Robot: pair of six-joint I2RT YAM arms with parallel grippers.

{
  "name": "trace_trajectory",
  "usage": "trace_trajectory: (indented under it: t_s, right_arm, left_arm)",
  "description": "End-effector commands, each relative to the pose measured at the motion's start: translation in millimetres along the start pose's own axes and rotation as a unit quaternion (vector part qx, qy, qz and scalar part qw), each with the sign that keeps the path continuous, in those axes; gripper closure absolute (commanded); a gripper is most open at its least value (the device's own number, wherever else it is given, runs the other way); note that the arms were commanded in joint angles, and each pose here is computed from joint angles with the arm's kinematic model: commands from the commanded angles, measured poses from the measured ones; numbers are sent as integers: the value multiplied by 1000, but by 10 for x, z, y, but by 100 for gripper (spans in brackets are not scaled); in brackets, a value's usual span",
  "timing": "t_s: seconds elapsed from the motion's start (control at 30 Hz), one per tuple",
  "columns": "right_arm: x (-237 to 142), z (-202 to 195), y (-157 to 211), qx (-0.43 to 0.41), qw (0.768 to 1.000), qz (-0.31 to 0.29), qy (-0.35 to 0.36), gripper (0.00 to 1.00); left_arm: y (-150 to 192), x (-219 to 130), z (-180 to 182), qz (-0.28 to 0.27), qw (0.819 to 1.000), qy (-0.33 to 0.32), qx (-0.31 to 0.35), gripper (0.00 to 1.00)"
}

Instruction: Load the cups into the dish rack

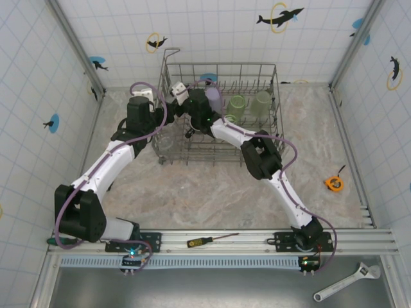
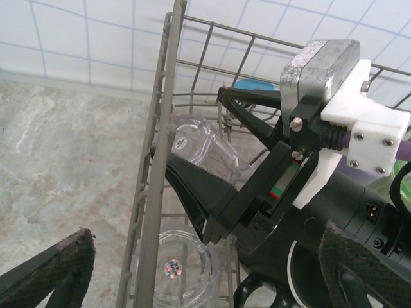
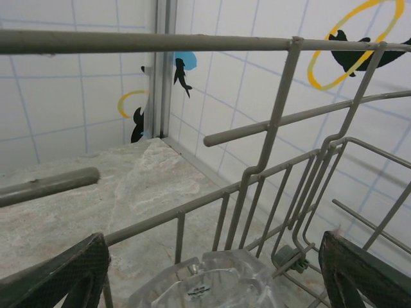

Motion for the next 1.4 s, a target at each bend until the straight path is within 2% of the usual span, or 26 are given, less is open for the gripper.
trace_trajectory:
  t_s: [0.0,0.13,0.33,0.77,1.03,1.37]
  right_arm:
    - [-136,112,-675,-1,998,-60,-12,12]
    - [-167,101,-732,-9,999,-51,-8,11]
    - [-226,55,-678,-22,1000,-5,-9,9]
    - [-347,-62,-279,-21,992,115,-39,5]
    - [-285,-98,-166,-22,991,122,-40,1]
    - [-148,-103,36,-36,991,121,-42,0]
  left_arm:
    - [-212,-117,-11,-23,1000,-9,11,4]
    - [-225,-136,-6,-23,1000,-11,9,3]
    - [-241,-174,7,-26,999,-15,10,3]
    - [-226,-224,61,-23,999,-32,14,3]
    - [-210,-212,67,-21,999,-33,14,3]
    - [-163,-168,80,-13,999,-37,31,3]
Point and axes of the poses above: each hand's point on the last joint's axis, 136 mm out from that joint toward the fingers, its own x axis out along the fingers, its own z axis along the line the jaws close on, y = z × x, the point moved 2 cm from there along -x, back along the fingers, and after that the axes turned 7 degrees about x, right-handed, at the moved point
